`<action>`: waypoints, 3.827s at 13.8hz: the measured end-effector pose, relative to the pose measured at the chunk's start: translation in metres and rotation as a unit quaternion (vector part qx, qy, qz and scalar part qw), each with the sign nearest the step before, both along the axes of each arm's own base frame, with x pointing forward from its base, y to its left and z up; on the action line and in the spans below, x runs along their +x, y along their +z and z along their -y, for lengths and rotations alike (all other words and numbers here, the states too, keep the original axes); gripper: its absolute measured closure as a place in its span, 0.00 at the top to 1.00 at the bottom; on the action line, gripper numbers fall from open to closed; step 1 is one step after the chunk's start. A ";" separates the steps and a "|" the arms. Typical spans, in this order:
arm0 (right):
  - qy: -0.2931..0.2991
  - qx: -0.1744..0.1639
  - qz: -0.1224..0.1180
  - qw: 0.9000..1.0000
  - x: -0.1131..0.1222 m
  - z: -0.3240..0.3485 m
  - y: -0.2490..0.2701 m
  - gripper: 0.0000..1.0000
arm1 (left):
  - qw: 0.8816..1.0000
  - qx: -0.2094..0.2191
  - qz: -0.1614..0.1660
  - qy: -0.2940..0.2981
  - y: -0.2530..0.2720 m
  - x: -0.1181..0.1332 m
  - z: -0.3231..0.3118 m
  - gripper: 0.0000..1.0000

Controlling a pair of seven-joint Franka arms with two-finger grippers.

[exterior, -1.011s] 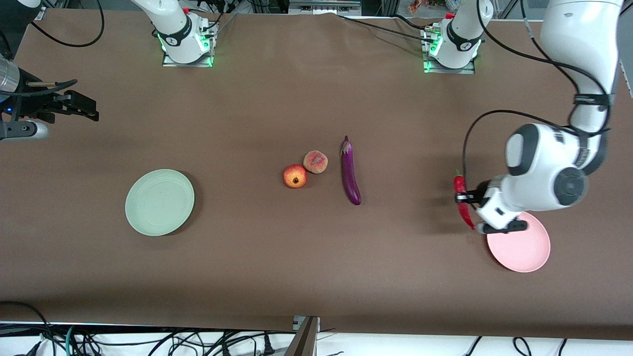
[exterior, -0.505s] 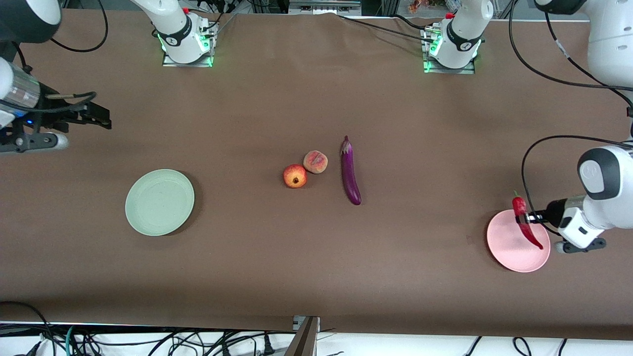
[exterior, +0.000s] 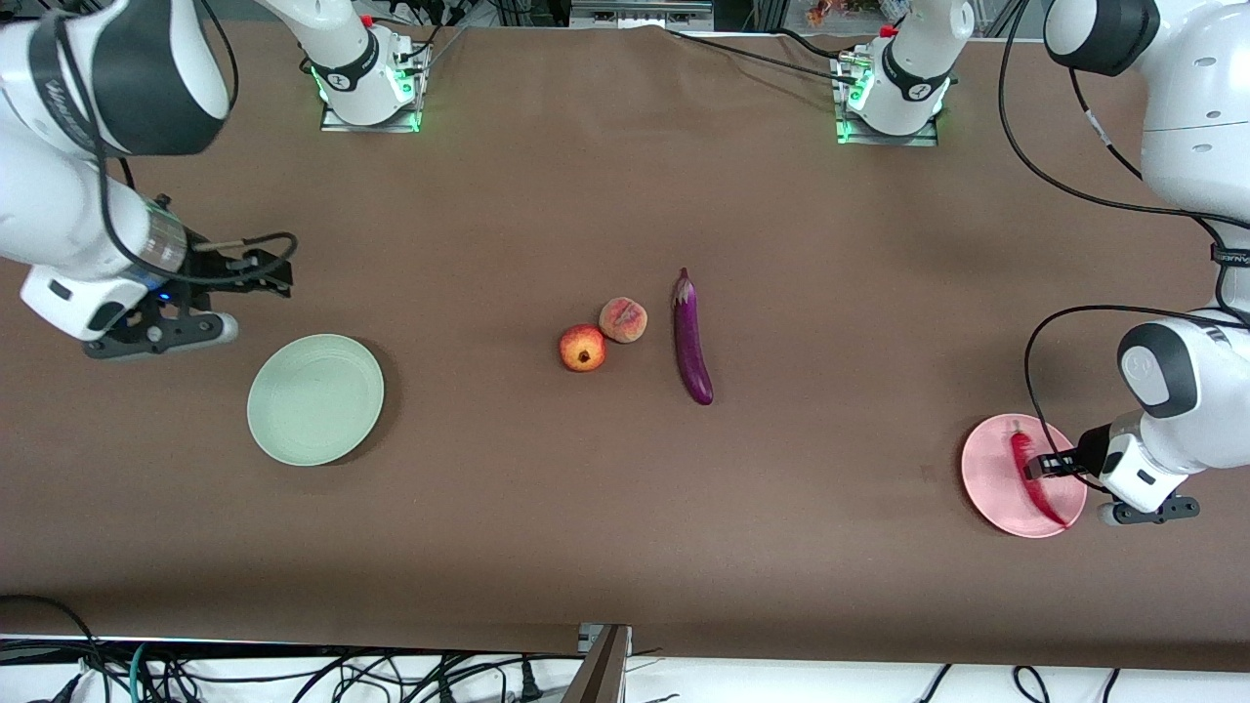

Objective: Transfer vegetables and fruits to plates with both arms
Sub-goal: 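Lower the chili onto the pink plate while the right gripper reaches forward, then grasp the pomegranate with the right gripper while the left gripper reaches the eggplant, then carry the pomegranate to the green plate while the left gripper grasps the eggplant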

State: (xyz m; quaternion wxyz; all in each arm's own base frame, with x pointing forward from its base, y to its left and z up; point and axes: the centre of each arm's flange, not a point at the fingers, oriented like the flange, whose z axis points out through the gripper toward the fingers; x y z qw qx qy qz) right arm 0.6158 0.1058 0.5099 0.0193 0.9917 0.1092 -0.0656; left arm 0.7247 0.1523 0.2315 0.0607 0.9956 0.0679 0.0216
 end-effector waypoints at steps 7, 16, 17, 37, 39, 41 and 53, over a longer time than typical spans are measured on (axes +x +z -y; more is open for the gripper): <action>-0.020 0.005 0.049 0.999 0.028 -0.084 -0.072 1.00 | 1.000 -0.010 -0.017 -0.017 0.067 0.001 0.014 1.00; -0.140 0.032 0.074 0.987 0.007 -0.236 -0.191 1.00 | 0.992 -0.044 -0.116 -0.039 0.185 -0.040 0.142 1.00; -0.144 0.034 0.072 0.986 0.002 -0.245 -0.196 1.00 | 0.991 -0.045 -0.123 -0.033 0.190 -0.047 0.159 1.00; -0.212 0.034 0.075 0.974 -0.056 -0.344 -0.291 1.00 | 0.987 -0.049 -0.152 -0.020 0.168 -0.108 0.324 1.00; -0.213 0.031 0.074 0.974 -0.056 -0.343 -0.296 1.00 | 0.987 -0.049 -0.149 -0.018 0.155 -0.114 0.337 1.00; -0.213 0.030 0.073 0.974 -0.056 -0.342 -0.298 1.00 | 0.987 -0.047 -0.153 -0.015 0.150 -0.117 0.342 1.00; -0.205 0.005 0.051 0.978 -0.069 -0.347 -0.318 0.85 | 0.990 -0.050 -0.133 0.016 0.078 -0.158 0.423 1.00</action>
